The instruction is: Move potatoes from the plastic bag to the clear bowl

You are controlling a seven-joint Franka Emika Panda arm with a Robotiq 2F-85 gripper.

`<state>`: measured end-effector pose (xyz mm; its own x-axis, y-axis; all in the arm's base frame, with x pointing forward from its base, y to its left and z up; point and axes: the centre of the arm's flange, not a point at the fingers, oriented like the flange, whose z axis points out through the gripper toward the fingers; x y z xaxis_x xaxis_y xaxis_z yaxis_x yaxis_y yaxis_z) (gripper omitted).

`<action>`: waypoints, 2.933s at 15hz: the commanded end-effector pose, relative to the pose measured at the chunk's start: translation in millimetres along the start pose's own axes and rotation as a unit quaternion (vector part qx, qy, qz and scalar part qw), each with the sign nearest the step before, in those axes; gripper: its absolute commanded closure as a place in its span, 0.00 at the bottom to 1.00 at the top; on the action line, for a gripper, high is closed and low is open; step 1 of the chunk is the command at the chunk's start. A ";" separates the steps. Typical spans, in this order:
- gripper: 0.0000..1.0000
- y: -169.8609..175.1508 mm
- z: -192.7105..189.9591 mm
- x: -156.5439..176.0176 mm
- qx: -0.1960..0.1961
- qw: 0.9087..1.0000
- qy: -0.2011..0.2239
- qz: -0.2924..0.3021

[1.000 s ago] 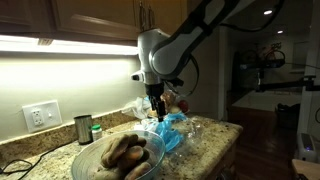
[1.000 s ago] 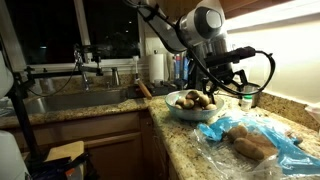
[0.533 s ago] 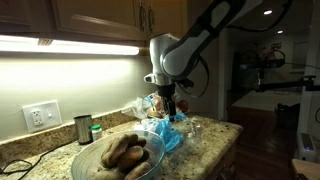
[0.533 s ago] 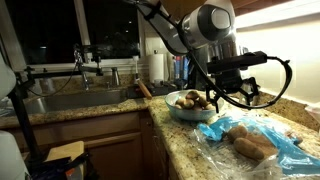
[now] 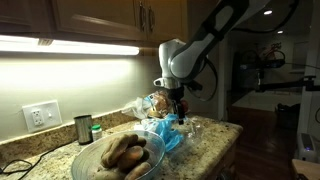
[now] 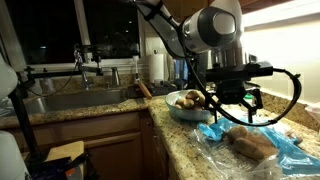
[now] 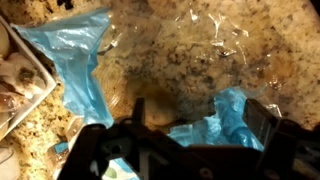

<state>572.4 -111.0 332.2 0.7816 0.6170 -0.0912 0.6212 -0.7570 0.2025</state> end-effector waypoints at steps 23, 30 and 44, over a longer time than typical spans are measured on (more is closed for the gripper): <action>0.00 13.8 19.7 -28.6 0.004 0.990 -0.011 -0.138; 0.00 18.7 36.7 -23.9 0.014 0.989 -0.012 -0.148; 0.00 38.0 41.6 -3.7 0.001 0.972 -0.003 -0.235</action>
<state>589.6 -145.4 300.4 0.4341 0.8802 -0.1920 0.9002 -0.4155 0.1304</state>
